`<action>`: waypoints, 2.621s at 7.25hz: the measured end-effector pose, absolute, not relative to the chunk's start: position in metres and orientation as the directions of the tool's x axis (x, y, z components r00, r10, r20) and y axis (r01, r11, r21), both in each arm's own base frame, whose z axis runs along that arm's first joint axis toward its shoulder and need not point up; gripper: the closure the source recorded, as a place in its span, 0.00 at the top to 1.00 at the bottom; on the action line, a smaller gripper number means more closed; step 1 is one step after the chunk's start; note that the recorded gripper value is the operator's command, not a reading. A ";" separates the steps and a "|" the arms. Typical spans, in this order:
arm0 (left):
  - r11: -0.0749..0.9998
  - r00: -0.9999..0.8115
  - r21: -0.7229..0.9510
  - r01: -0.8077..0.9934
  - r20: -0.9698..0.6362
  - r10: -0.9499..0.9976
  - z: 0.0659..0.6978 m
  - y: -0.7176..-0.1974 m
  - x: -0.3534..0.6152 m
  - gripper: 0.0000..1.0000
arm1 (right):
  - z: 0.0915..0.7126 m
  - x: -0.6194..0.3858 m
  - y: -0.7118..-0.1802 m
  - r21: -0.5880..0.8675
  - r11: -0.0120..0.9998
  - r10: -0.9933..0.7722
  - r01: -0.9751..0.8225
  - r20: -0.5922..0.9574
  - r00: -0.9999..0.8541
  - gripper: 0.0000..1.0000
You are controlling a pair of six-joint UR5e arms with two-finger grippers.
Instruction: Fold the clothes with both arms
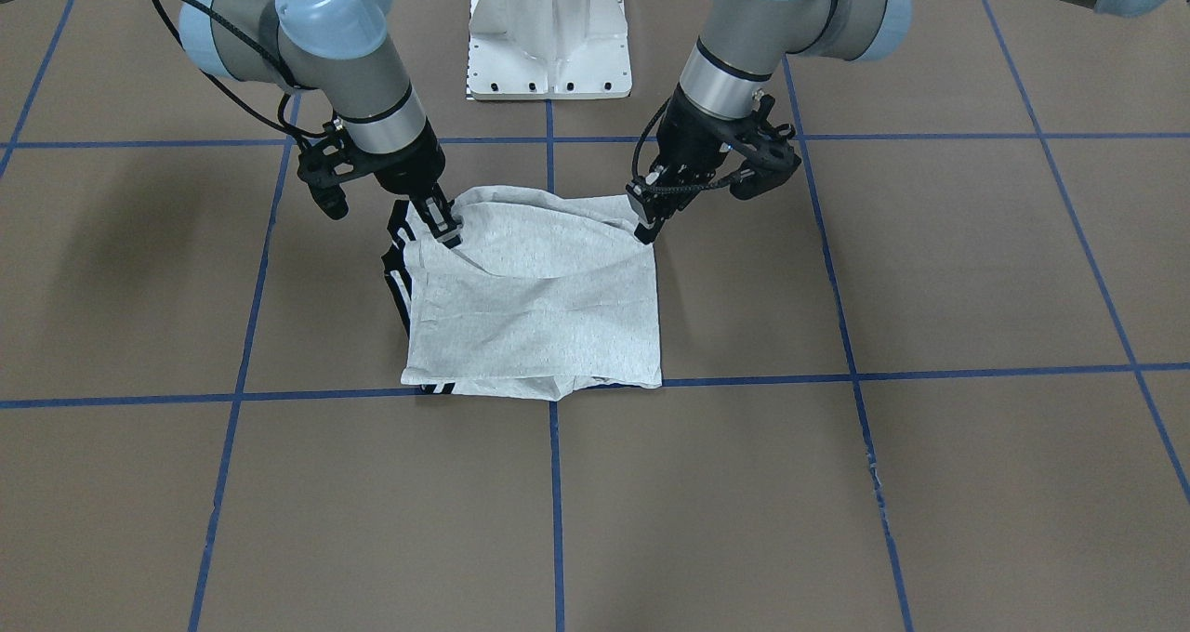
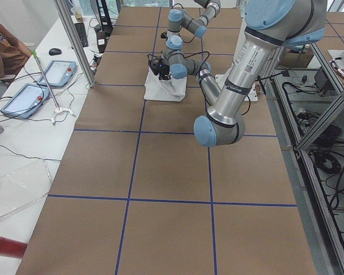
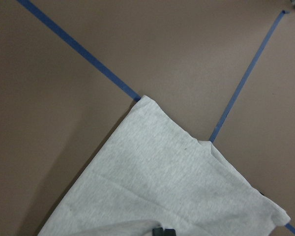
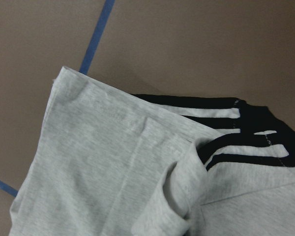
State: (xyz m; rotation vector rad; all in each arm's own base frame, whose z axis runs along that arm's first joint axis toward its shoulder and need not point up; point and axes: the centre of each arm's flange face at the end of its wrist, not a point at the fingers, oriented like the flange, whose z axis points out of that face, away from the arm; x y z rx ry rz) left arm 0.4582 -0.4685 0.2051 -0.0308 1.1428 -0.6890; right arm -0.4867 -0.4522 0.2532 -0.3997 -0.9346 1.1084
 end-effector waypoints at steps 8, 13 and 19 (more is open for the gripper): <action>0.814 0.364 -0.076 0.575 -0.868 -0.337 0.284 -0.617 0.464 0.69 | 0.277 -0.442 -0.649 -0.570 0.589 0.793 -0.573 0.545 0.273 1.00; 0.922 0.485 0.214 0.322 -0.874 0.034 0.322 -0.550 0.357 0.69 | 0.350 -0.351 -0.597 -0.400 0.774 0.607 -0.490 0.689 0.396 1.00; 0.860 0.642 0.510 0.017 -0.665 0.382 0.487 -0.514 0.100 0.69 | 0.564 -0.041 -0.567 -0.084 0.964 0.240 -0.252 0.686 0.687 1.00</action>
